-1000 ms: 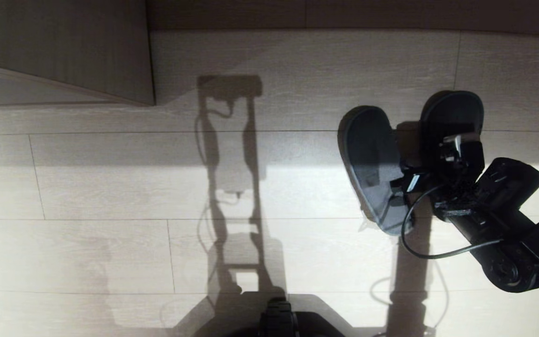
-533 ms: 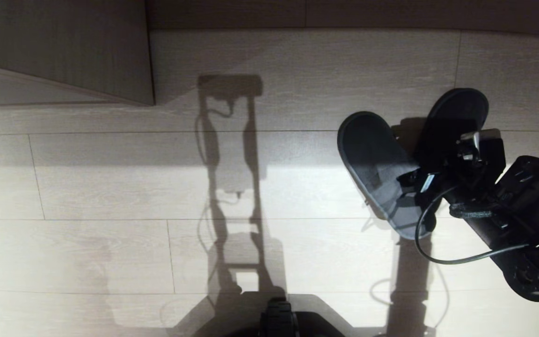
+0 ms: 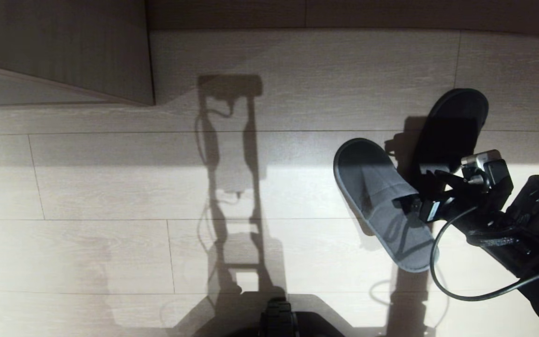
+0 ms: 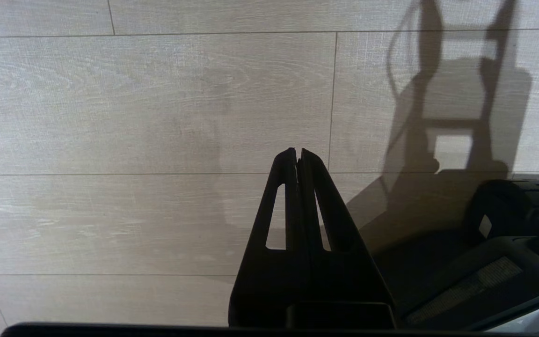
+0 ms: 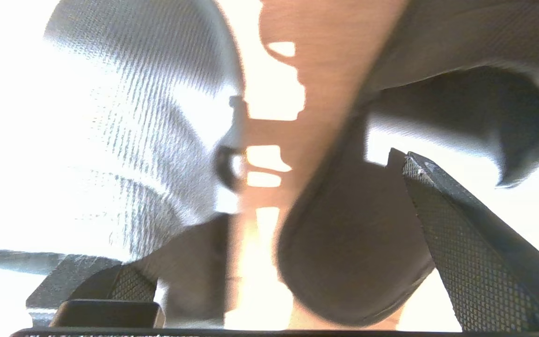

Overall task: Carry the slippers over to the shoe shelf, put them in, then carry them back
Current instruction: Place the slippers on the floor

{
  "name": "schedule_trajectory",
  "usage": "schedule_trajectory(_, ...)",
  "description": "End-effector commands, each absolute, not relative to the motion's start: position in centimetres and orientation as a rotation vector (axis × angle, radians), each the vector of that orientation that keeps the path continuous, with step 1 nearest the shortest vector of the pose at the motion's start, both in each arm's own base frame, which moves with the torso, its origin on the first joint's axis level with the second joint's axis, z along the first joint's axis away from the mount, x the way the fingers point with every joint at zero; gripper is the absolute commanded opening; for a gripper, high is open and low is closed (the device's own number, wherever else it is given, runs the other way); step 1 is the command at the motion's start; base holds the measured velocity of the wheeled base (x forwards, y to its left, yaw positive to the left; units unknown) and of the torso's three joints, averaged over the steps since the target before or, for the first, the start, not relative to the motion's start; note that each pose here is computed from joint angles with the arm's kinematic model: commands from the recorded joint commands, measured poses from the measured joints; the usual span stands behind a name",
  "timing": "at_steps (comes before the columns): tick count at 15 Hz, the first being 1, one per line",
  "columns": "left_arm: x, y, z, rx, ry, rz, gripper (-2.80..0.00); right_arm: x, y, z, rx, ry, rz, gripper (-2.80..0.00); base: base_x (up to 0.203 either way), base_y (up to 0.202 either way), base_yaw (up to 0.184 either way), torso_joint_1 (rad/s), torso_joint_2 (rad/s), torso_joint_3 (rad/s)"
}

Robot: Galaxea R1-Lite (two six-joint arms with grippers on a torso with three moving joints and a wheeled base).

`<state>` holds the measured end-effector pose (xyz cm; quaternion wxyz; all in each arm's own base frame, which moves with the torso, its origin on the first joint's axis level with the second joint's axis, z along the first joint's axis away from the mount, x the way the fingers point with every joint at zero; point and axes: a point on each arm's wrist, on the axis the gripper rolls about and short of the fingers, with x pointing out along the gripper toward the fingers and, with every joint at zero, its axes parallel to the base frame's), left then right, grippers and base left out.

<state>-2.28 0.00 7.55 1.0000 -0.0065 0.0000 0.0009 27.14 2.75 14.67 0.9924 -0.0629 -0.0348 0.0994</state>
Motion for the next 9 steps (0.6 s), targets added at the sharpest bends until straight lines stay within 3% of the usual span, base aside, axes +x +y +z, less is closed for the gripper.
schedule_trajectory(1,-2.3,0.0,7.5,-0.014,0.000,0.003,-2.80,26.7,2.7,14.8,-0.128,-0.078,0.207,0.00,0.000,0.000,0.000,0.000,0.00,0.000)
schedule_trajectory(9,-2.3,0.0,7.5,-0.014,0.000,0.002,-2.80,24.9,2.5,14.6,-0.203,-0.073,0.260,0.00,0.000,0.000,0.000,0.000,0.00,0.000)
